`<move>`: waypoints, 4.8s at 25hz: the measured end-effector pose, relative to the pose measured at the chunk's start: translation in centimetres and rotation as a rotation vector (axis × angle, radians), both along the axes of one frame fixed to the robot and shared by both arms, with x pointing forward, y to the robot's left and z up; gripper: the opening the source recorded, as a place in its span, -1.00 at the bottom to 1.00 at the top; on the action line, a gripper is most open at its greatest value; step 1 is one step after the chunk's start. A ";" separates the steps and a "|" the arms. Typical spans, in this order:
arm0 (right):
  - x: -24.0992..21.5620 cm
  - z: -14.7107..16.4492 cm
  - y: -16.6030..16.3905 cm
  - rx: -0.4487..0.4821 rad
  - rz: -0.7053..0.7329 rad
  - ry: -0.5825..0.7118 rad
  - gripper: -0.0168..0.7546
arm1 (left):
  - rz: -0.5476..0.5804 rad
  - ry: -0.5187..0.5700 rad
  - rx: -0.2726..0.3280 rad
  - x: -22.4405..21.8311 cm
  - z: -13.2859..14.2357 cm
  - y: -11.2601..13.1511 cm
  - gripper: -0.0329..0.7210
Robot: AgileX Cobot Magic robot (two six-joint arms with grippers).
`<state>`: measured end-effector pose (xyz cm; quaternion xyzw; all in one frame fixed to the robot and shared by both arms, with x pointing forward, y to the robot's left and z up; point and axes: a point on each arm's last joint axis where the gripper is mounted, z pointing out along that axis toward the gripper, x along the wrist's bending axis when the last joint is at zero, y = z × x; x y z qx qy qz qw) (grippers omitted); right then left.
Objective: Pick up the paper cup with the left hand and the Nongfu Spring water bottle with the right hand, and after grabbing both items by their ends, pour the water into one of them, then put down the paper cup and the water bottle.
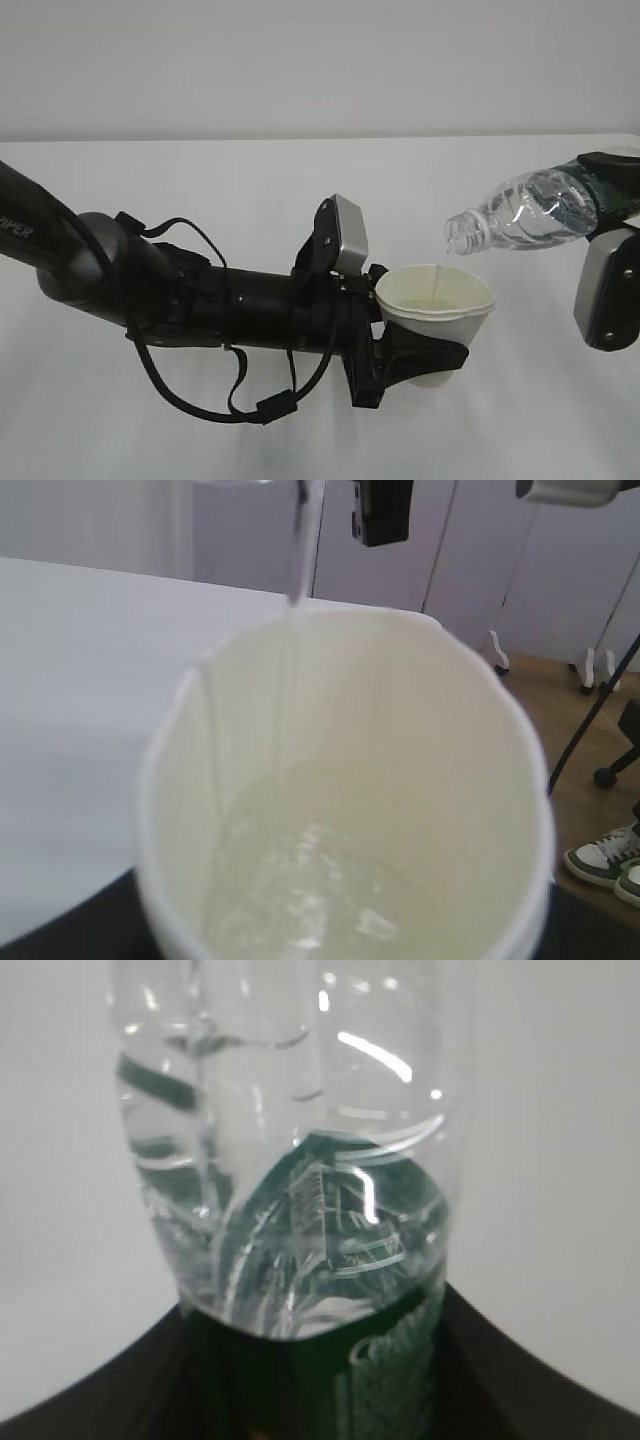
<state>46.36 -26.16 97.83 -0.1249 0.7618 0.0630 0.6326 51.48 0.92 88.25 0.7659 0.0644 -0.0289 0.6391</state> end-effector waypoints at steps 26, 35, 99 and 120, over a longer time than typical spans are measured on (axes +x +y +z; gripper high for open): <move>0.0 0.1 0.0 0.000 0.002 -0.016 0.06 | -0.001 0.000 0.000 0.0 0.0 0.0 0.19; 0.0 0.1 0.0 -0.001 0.003 -0.016 0.06 | -0.001 0.000 0.000 0.0 0.0 0.0 0.20; 0.0 0.1 0.2 -0.017 0.024 -0.018 0.06 | -0.001 0.000 0.000 0.0 0.0 0.0 0.19; 0.0 0.2 0.2 -0.016 0.027 -0.024 0.06 | -0.001 0.000 0.000 0.0 0.0 0.0 0.19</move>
